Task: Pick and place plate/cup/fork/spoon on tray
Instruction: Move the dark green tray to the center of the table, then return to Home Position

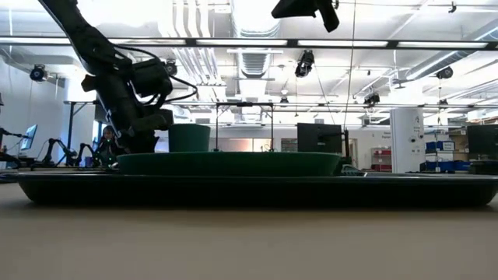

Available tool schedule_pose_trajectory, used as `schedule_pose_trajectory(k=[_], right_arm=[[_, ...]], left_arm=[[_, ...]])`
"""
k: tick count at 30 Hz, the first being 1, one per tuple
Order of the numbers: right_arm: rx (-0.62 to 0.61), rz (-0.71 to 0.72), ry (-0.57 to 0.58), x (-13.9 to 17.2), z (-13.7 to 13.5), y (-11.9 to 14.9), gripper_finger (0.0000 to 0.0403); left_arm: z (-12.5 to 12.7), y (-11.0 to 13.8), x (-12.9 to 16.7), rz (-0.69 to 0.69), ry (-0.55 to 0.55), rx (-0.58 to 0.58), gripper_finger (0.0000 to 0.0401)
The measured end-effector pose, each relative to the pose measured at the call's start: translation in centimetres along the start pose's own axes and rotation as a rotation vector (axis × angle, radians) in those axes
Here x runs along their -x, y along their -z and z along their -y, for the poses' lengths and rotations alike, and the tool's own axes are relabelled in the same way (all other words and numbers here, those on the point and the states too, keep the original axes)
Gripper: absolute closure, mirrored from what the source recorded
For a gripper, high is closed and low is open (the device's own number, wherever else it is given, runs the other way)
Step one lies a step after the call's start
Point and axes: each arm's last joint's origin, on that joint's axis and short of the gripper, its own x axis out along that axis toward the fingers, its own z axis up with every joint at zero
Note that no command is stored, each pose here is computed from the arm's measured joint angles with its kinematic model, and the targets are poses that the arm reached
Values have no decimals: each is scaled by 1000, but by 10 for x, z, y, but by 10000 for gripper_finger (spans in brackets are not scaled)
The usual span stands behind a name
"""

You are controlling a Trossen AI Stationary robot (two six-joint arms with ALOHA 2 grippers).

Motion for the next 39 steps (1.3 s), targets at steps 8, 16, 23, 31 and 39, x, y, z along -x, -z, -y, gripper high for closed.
schedule_pose_trajectory(k=[8, 16, 23, 31, 39], right_arm=[[11, -9, -6, 0, 0, 1, 394], [10, -14, -23, 0, 0, 1, 394], [3, 0, -22, 2, 0, -2, 394], [-24, 80, -50, 11, -2, -13, 394], [-86, 127, -92, 15, -5, -26, 394]], left_arm=[[-1, -2, 2, 4, -3, 4, 401], [10, -13, 30, 102, 58, -22, 401], [17, 0, 93, 226, 98, -57, 401], [14, 36, 164, 458, 140, -69, 401], [8, 65, 191, 475, 131, -72, 401]])
